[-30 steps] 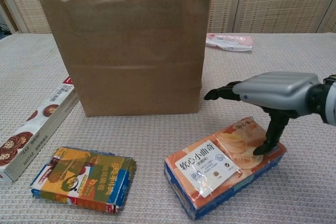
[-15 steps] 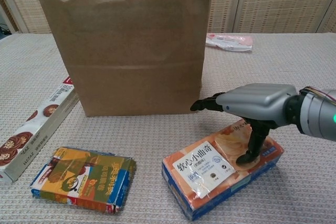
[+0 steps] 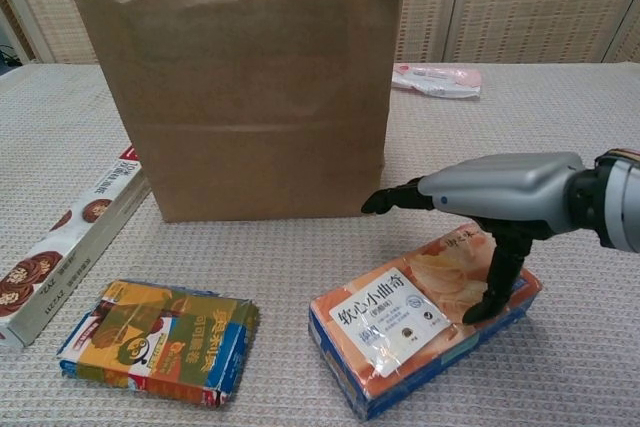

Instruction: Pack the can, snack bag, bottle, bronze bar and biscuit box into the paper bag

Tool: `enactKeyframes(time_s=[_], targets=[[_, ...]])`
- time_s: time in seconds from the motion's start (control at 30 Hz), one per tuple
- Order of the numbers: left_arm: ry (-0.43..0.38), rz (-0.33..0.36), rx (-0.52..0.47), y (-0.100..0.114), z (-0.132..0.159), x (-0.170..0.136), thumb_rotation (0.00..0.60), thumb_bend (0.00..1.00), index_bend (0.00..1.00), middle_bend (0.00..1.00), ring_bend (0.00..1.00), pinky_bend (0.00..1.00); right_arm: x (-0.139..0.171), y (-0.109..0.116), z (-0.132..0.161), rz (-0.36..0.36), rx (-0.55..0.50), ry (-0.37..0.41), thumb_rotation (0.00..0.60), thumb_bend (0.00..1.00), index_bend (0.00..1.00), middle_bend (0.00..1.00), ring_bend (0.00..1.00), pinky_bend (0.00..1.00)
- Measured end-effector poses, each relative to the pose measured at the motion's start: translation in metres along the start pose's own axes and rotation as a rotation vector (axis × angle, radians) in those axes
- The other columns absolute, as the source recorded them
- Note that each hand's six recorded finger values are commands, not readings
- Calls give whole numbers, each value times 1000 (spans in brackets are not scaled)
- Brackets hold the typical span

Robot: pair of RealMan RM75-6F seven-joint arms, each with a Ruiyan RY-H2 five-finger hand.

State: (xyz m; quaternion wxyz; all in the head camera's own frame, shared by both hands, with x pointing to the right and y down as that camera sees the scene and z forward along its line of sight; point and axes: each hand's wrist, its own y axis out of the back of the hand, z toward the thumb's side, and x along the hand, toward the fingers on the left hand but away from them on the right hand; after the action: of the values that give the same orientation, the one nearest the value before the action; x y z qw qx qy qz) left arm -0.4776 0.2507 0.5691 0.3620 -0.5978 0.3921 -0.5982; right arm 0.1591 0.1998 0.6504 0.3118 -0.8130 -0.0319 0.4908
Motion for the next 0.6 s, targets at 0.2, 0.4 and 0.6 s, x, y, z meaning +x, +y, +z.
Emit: enactKeyframes(time_s=[0.2,0.4,0.6], targets=[[0,0,-2,0,0,0,600,396,46,0,0,0,-9,-11,3,45,51,3,600,0,0,38,0,49],[-1,-3,-5,0,0,0,600,395,46,0,0,0,-19,-21,5,84,84,-17,600,0,0,33,0,22],[-2,-4,-8,0,-1,0,600,394,46,0,0,0,-22,-29,13,123,106,-12,600,0,0,33,0,21]])
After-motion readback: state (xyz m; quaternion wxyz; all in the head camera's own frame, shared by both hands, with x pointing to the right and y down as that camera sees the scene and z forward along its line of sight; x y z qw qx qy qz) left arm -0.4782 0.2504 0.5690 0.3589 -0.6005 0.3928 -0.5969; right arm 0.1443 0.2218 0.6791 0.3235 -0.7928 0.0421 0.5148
